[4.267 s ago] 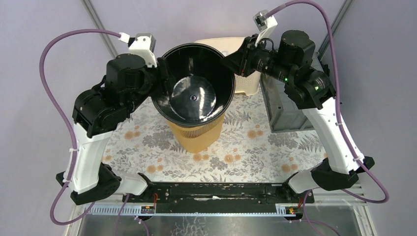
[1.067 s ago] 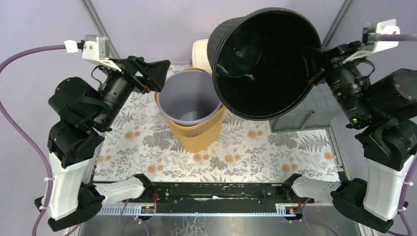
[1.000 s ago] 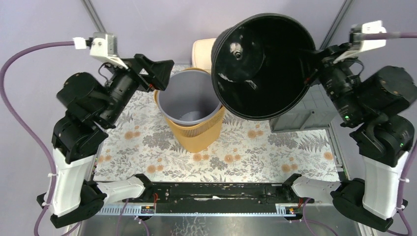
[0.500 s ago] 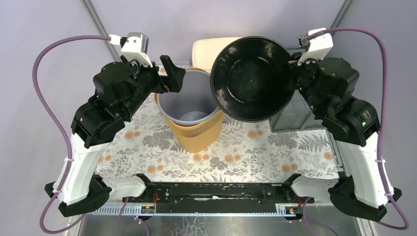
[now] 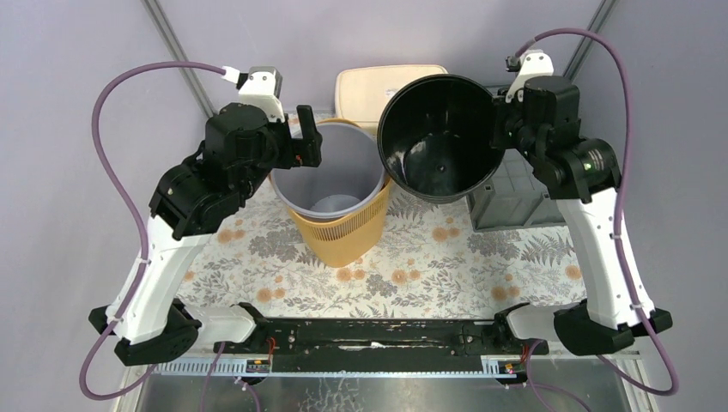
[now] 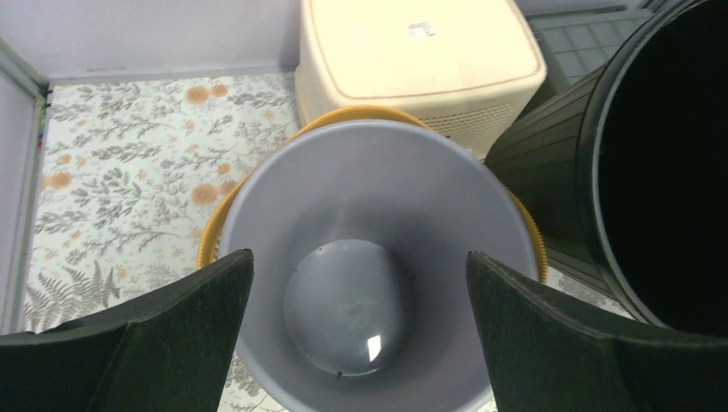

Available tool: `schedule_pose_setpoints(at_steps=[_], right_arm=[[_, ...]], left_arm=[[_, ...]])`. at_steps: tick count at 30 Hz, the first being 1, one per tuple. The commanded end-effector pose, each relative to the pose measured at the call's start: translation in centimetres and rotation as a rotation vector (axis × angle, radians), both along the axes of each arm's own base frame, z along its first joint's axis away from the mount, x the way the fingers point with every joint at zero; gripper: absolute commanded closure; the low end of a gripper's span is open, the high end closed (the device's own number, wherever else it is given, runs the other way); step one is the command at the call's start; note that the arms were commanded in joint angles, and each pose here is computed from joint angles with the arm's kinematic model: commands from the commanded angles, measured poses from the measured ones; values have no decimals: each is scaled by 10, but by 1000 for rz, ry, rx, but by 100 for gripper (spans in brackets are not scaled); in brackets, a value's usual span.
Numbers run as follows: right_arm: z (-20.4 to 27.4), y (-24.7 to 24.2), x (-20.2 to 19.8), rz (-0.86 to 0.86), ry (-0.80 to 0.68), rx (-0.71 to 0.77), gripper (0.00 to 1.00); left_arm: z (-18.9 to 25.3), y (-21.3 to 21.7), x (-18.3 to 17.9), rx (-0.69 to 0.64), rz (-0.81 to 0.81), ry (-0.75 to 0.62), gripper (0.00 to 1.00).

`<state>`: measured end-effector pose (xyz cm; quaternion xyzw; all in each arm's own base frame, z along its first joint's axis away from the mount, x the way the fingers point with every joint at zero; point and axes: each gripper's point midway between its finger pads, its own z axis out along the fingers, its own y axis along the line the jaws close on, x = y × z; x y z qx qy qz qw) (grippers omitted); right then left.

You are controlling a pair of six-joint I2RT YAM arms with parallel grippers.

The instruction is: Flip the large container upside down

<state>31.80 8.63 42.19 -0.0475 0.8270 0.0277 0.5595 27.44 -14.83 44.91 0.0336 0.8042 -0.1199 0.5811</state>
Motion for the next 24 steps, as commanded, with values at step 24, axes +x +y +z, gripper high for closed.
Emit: schedule_pose_setpoints(at_steps=[24], right_arm=[[-86,11,47,16,270,207,94]], left_arm=[[-90,57,34,180,134,250,0]])
